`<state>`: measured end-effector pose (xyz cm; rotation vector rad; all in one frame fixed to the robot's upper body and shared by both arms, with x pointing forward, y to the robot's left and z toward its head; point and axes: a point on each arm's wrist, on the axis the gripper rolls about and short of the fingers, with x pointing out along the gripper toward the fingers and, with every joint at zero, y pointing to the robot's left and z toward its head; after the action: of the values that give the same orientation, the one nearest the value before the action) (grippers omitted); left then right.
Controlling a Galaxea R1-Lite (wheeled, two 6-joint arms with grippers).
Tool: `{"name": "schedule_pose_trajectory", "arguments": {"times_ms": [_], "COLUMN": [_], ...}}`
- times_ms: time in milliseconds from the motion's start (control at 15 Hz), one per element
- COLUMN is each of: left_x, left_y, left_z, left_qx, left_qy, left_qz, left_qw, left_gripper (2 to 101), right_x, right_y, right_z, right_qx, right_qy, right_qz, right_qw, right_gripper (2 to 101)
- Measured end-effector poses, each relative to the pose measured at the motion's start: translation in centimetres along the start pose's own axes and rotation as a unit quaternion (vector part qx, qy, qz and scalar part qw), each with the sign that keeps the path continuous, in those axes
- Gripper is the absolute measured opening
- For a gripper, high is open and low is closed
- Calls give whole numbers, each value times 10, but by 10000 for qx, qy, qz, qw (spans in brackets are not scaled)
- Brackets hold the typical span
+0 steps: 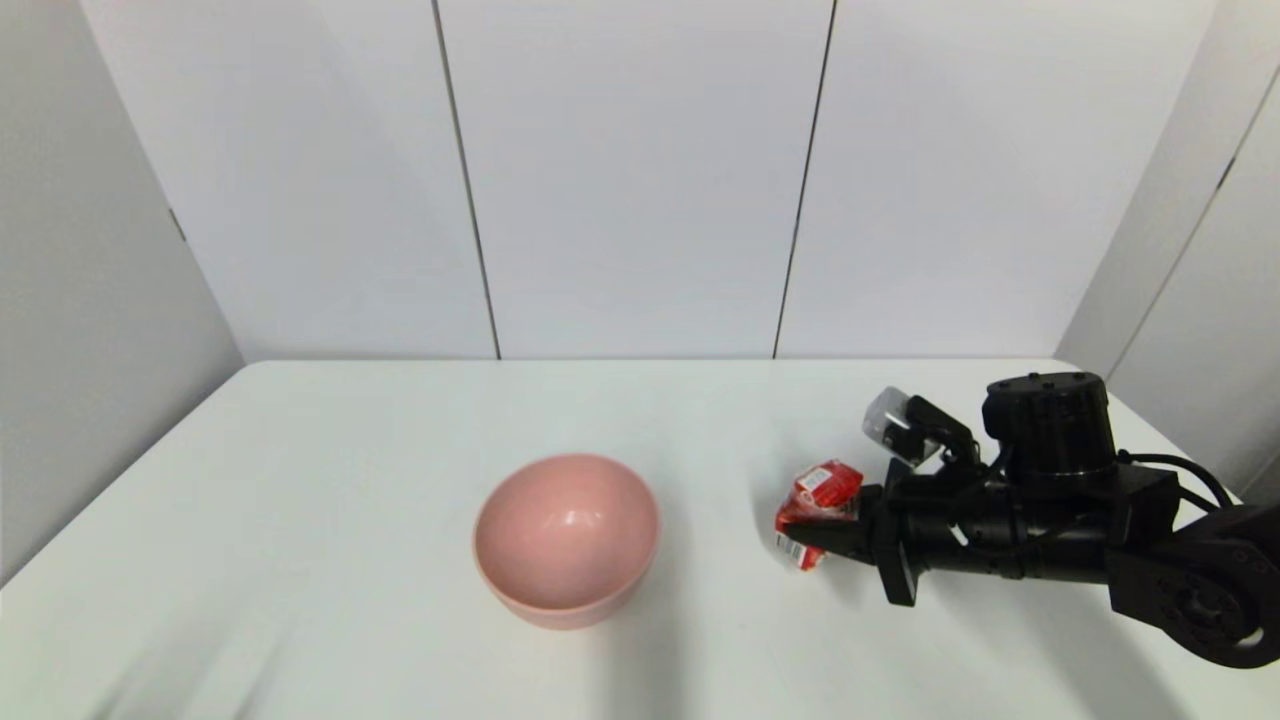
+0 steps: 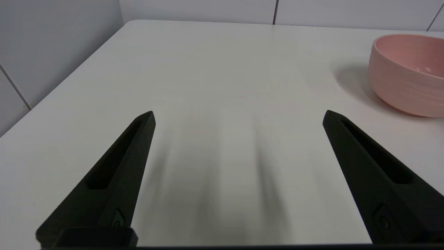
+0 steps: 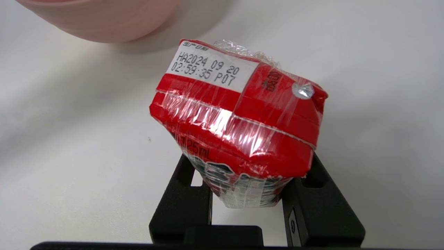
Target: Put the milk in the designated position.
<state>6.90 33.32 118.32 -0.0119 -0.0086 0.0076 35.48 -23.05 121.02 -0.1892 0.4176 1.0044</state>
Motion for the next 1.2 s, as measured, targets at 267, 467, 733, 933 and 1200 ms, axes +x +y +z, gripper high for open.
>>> {"name": "schedule_pose_trajectory", "arguments": {"times_ms": [267, 467, 733, 933, 1200], "left_x": [0, 0, 0, 0, 0], "left_y": [0, 0, 0, 0, 0], "left_z": [0, 0, 0, 0, 0], "left_qx": [0, 2, 0, 2, -2], "left_qy": [0, 0, 0, 0, 0], "left_qz": [1, 3, 1, 5, 1], "left_qw": [10000, 10000, 10000, 10000, 10000], "left_gripper": [979, 979, 979, 979, 979], "right_x": [6, 7, 8, 8, 3], "right_y": [3, 5, 4, 3, 3], "right_z": [-2, -4, -3, -1, 4], "right_qx": [-3, 6, -4, -12, -61], "right_qy": [63, 97, 92, 83, -3], "right_qz": [91, 128, 124, 97, 43], "right_qw": [9999, 9999, 9999, 9999, 10000], "right_gripper": [314, 313, 546, 686, 803]}}
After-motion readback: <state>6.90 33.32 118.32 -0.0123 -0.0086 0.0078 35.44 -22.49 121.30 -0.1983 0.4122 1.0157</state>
